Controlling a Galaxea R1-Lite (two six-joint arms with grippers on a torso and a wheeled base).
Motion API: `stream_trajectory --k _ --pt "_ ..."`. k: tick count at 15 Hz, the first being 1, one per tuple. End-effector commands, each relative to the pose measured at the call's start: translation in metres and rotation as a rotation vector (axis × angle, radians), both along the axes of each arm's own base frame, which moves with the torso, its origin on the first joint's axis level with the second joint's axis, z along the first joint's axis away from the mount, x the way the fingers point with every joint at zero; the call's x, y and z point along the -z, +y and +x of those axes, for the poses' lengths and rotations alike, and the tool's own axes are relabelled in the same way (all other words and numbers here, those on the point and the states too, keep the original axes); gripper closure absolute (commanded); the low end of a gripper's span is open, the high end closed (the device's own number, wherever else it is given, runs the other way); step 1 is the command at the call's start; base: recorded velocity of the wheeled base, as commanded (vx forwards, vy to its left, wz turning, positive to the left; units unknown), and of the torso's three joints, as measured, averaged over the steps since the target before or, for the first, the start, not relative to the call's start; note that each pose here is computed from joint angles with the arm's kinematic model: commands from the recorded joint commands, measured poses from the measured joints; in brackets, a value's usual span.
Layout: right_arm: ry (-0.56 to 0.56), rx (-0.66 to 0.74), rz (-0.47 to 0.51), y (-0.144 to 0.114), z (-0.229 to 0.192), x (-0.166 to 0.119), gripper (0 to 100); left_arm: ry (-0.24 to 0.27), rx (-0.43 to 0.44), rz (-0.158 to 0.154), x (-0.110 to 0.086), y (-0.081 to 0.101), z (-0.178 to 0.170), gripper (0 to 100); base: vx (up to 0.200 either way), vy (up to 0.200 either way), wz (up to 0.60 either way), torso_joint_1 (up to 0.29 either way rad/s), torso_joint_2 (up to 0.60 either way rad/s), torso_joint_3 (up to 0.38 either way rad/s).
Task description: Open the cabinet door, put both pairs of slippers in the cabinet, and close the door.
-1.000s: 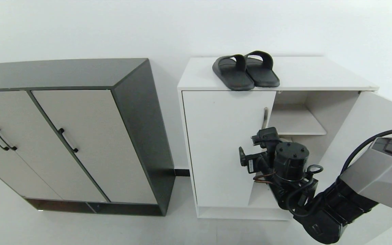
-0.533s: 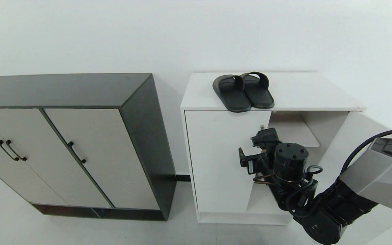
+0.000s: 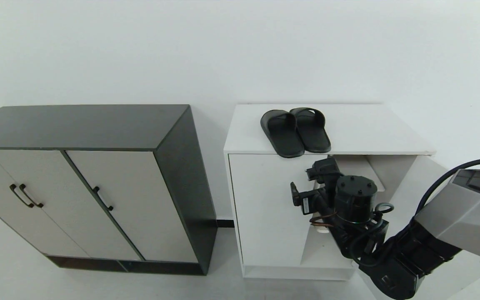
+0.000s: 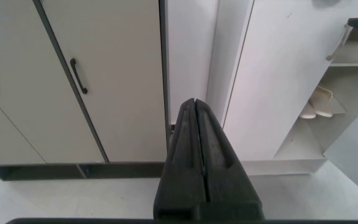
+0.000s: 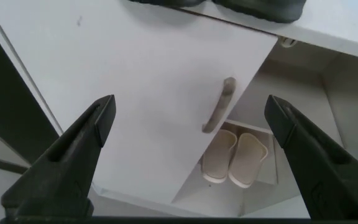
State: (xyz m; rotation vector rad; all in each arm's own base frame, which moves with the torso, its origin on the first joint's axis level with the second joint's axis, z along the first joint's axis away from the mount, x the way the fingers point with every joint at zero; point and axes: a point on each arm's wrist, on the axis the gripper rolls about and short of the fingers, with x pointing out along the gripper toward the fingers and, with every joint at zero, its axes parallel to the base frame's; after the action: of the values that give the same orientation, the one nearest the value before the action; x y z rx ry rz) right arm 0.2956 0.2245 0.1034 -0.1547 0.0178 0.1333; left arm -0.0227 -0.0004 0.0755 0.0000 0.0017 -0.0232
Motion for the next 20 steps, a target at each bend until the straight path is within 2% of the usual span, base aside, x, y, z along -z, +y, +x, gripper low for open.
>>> stream_trajectory --k 1,3,5,10,13,16,20 --pt "-0.003 -0.004 -0.007 0.001 -0.001 -0.002 0 0.001 0.000 0.000 0.000 0.000 0.000 100 0.000 0.000 0.00 0.046 -0.08 -0.046" --pt "0.023 -0.021 -0.037 0.002 -0.011 -0.016 0 0.001 0.000 0.000 0.000 0.000 0.000 100 0.000 0.000 0.00 0.000 0.00 0.000" --pt "0.039 -0.027 0.012 0.000 -0.019 -0.038 0 0.001 0.000 0.000 0.000 0.000 0.000 100 0.000 0.000 0.00 0.000 0.00 0.000" --pt "0.025 -0.033 0.045 0.002 -0.021 -0.050 0 0.001 0.000 0.005 0.000 0.000 0.000 100 0.000 0.000 0.00 0.000 0.00 0.000" --pt "-0.002 -0.040 0.071 0.004 -0.022 -0.072 0 0.001 0.001 0.011 0.000 0.000 0.000 100 0.000 0.000 0.00 0.000 0.00 0.000" --pt "0.047 -0.059 0.105 0.015 -0.022 -0.086 0 0.001 0.001 0.005 0.000 0.000 0.000 100 0.000 0.000 0.00 0.000 0.00 0.000" --pt "0.095 -0.054 0.087 0.014 -0.023 -0.111 0 0.001 0.003 0.006 0.000 0.000 0.000 100 0.000 0.000 0.00 0.000 0.00 0.000"
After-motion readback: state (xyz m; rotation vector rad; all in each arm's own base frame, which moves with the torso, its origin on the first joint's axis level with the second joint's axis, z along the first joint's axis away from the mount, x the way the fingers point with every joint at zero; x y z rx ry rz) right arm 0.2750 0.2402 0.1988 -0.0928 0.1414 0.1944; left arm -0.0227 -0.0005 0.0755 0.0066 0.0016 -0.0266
